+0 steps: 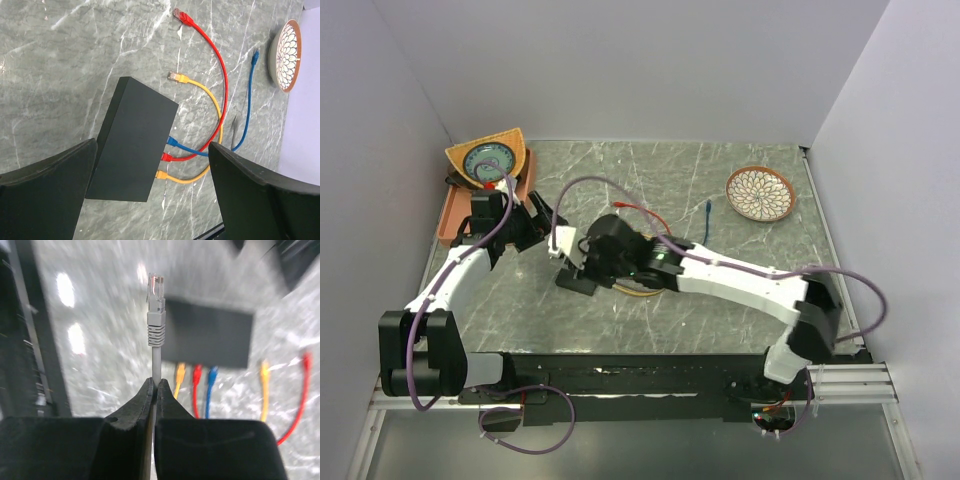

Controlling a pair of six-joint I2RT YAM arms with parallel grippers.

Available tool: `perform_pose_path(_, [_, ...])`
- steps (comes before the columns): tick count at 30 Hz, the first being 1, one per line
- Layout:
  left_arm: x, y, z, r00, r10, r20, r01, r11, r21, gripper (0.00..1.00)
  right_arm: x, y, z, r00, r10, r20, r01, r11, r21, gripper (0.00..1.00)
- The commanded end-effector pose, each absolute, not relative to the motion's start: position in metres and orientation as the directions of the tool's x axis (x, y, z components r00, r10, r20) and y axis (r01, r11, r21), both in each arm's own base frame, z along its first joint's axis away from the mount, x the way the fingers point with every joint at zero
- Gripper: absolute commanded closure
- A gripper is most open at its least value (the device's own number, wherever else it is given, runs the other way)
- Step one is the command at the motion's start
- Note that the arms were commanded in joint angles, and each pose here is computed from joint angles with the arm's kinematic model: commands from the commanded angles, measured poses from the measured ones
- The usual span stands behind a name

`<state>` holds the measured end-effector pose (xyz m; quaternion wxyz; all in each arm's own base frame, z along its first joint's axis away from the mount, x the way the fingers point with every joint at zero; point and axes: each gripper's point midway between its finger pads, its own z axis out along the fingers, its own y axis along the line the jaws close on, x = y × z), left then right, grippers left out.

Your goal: Insert the plug into the switch port

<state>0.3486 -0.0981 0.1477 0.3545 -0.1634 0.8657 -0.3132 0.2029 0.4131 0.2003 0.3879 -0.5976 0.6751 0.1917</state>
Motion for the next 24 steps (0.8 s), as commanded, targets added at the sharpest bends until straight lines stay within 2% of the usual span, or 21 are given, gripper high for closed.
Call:
perform_pose_path(1, [0.351, -0.100, 0.157, -0.682, -0.513, -0.521, -0.033, 0.733, -0.679, 0.01, 0.190, 0.405, 0.287, 0.079, -0.493, -0.866, -0.963, 0.188, -0.195, 1.00])
perform_pose_path(6, [0.351, -0.101, 0.159, -0.680, -0.513, -0.524, -0.029, 0.733, -0.680, 0.01, 0.184, 0.376, 0.353, 0.083, -0.311, -0.947, -0.968, 0.199, -0.150, 1.00])
perform_pose_path(7, [0.352, -0.101, 0.159, -0.680, -0.513, -0.523, -0.028, 0.731, -0.682, 0.01, 0.177, 0.372, 0.363, 0.079, -0.269, -0.960, -0.978, 0.163, -0.126, 1.00])
perform_pose_path(8, [0.352, -0.101, 0.158, -0.682, -0.513, -0.522, -0.028, 0.731, -0.682, 0.01, 0.185, 0.356, 0.382, 0.086, -0.210, -0.974, -0.973, 0.192, -0.127, 1.00])
perform_pose_path(10, [0.352, -0.101, 0.159, -0.680, -0.514, -0.523, -0.025, 0.729, -0.684, 0.01, 0.177, 0.341, 0.400, 0.053, -0.126, -0.991, -0.986, 0.148, -0.071, 1.00])
perform_pose_path(14, [0.353, -0.103, 0.158, -0.683, -0.513, -0.520, -0.023, 0.727, -0.686, 0.01, 0.185, 0.296, 0.438, 0.063, 0.021, -0.998, -0.975, 0.214, -0.057, 1.00])
perform_pose_path(21, [0.354, -0.105, 0.161, -0.684, -0.513, -0.519, -0.012, 0.718, -0.695, 0.01, 0.180, 0.262, 0.472, 0.146, 0.051, -0.988, -0.942, 0.313, -0.123, 1.00])
perform_pose_path(24, [0.355, -0.107, 0.163, -0.683, -0.515, -0.518, 0.001, 0.709, -0.705, 0.01, 0.186, 0.259, 0.468, 0.150, 0.025, -0.988, -0.932, 0.338, -0.133, 1.00])
